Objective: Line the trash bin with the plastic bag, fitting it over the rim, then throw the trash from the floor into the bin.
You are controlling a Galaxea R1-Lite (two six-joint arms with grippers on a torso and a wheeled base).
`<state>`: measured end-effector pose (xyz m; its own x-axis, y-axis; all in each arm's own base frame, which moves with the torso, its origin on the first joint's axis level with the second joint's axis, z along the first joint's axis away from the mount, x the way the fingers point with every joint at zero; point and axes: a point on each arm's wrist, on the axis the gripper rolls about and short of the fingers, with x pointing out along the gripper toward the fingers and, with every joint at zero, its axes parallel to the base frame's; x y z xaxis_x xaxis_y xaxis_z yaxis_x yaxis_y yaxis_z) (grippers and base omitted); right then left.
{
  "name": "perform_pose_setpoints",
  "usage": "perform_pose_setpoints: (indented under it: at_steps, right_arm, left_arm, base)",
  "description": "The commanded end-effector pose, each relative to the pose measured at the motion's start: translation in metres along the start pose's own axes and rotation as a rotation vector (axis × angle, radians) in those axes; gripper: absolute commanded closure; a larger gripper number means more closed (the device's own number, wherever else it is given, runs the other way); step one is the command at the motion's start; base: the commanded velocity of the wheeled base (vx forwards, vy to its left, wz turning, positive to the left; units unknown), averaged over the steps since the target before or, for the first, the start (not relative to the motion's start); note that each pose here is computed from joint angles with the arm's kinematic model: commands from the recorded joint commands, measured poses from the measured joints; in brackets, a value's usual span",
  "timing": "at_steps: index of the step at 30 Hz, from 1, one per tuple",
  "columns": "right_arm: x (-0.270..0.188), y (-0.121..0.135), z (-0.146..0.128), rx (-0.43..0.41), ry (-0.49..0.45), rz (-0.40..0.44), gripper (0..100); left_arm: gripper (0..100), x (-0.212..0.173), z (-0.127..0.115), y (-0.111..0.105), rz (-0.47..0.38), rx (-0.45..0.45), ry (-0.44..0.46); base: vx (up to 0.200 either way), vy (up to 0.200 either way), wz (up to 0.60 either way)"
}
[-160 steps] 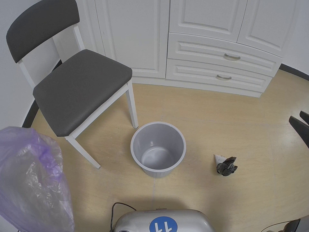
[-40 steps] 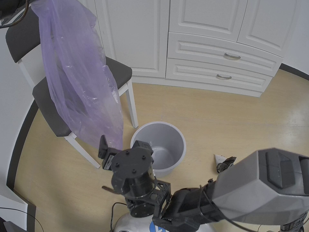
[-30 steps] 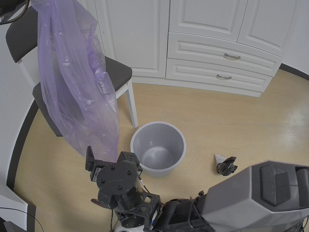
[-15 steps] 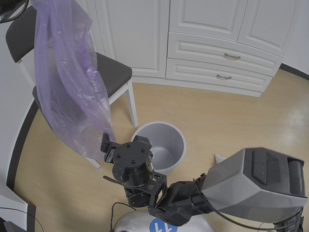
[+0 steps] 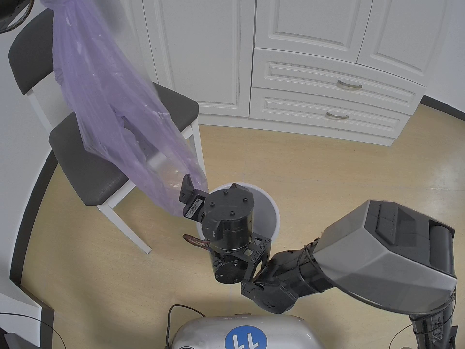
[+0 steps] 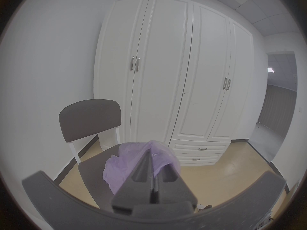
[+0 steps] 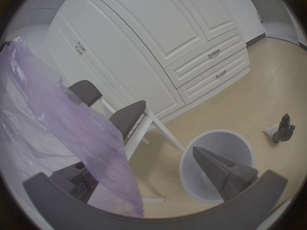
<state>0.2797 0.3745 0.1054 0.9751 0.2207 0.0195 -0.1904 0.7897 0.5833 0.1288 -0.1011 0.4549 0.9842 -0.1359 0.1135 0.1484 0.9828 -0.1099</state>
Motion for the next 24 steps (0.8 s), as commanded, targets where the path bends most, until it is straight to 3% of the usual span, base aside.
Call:
perform_pose_setpoints:
  at_steps: [1,18,19,24]
  right_arm:
    - [0.004,-0.007,-0.006,-0.011,0.006,-0.014,0]
    - [0.001,-0.008,-0.02,-0.021,0.044,0.003,0]
    - [0.001,-0.006,-0.018,-0.018,0.042,0.006,100]
    - [-0.007,0.006,-0.007,0.006,0.031,0.036,100]
  left_arm:
    - [100,-0.002,0.0,0.001,-0.001,-0.005,0.0]
    - [100,-0.001,-0.004,0.001,0.001,-0.021,0.011]
    - [100,-0.001,-0.004,0.001,0.001,-0.023,0.011]
    - [100,-0.001,-0.006,0.0,-0.001,-0.03,0.019]
  base:
    - [0.0,0.0,0.0]
    - [0.0,0.0,0.0]
    - [0.0,0.0,0.0]
    - [0.0,0.0,0.0]
